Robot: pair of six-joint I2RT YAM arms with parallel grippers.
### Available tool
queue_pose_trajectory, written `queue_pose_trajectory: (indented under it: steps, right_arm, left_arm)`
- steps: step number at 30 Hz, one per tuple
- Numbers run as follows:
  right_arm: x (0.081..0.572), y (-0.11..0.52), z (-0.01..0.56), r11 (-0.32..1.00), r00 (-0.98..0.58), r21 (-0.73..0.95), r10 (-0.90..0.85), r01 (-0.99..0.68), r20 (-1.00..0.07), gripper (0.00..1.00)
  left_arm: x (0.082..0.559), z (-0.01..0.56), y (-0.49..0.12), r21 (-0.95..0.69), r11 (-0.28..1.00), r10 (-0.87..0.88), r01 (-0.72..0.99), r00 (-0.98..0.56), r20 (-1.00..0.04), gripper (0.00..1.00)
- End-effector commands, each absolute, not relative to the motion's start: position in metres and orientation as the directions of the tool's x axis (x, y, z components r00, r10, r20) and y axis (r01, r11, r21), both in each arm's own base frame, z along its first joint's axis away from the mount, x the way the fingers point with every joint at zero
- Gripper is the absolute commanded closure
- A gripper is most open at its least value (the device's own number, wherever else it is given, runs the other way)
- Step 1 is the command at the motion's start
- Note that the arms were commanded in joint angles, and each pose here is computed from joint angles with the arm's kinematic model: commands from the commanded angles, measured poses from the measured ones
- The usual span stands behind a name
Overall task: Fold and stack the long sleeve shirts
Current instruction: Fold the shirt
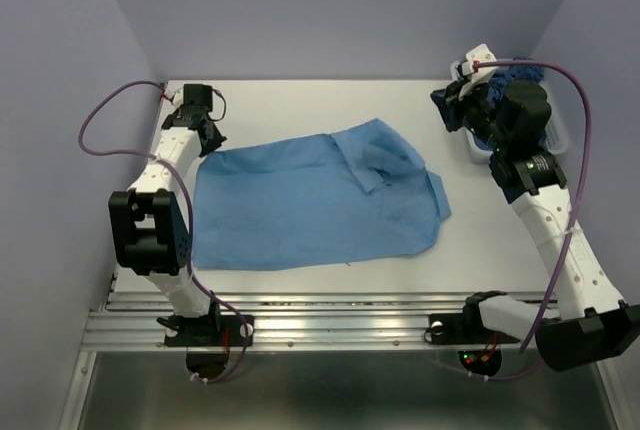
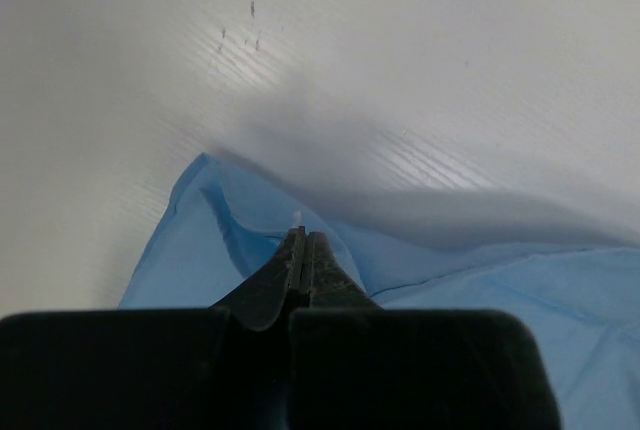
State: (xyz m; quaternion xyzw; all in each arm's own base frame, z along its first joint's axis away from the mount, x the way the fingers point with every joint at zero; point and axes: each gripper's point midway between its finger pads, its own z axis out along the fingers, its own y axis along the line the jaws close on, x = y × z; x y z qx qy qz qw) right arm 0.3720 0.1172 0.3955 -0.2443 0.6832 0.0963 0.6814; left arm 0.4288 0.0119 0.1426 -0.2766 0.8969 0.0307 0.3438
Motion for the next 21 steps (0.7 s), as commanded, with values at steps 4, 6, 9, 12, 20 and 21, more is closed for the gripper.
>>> queue_pose_trajectory:
  steps: [4,6,9,12,20,21]
  right_arm:
    - [0.35,0.113,0.372,0.902,-0.125,0.003,-0.057,-0.432,-0.99,0.99]
    - [0.35,0.112,0.359,0.91,-0.177,0.05,-0.026,-0.411,-0.984,0.99]
    - [0.356,0.118,0.309,0.908,-0.329,0.145,0.008,-0.394,-0.944,0.61]
    - [0.363,0.134,0.274,0.881,-0.482,0.237,0.011,-0.41,-0.876,0.19]
    - [0.398,0.14,0.155,0.937,-0.751,0.31,0.088,-0.16,-0.655,0.0]
    - [0.408,0.128,0.138,0.961,-0.762,0.265,0.114,-0.077,-0.637,0.0]
  left_arm:
    - [0.413,0.124,-0.009,-0.108,0.86,-0.448,-0.5,-0.635,-0.629,1.0]
    - [0.41,0.117,-0.006,-0.089,0.849,-0.457,-0.52,-0.64,-0.618,1.0]
    - [0.407,0.115,-0.005,-0.087,0.844,-0.462,-0.529,-0.637,-0.617,1.0]
    - [0.405,0.111,-0.006,-0.09,0.843,-0.466,-0.53,-0.637,-0.613,1.0]
    - [0.406,0.106,-0.007,-0.097,0.839,-0.476,-0.536,-0.634,-0.609,1.0]
    - [0.407,0.104,-0.007,-0.095,0.839,-0.476,-0.536,-0.637,-0.606,1.0]
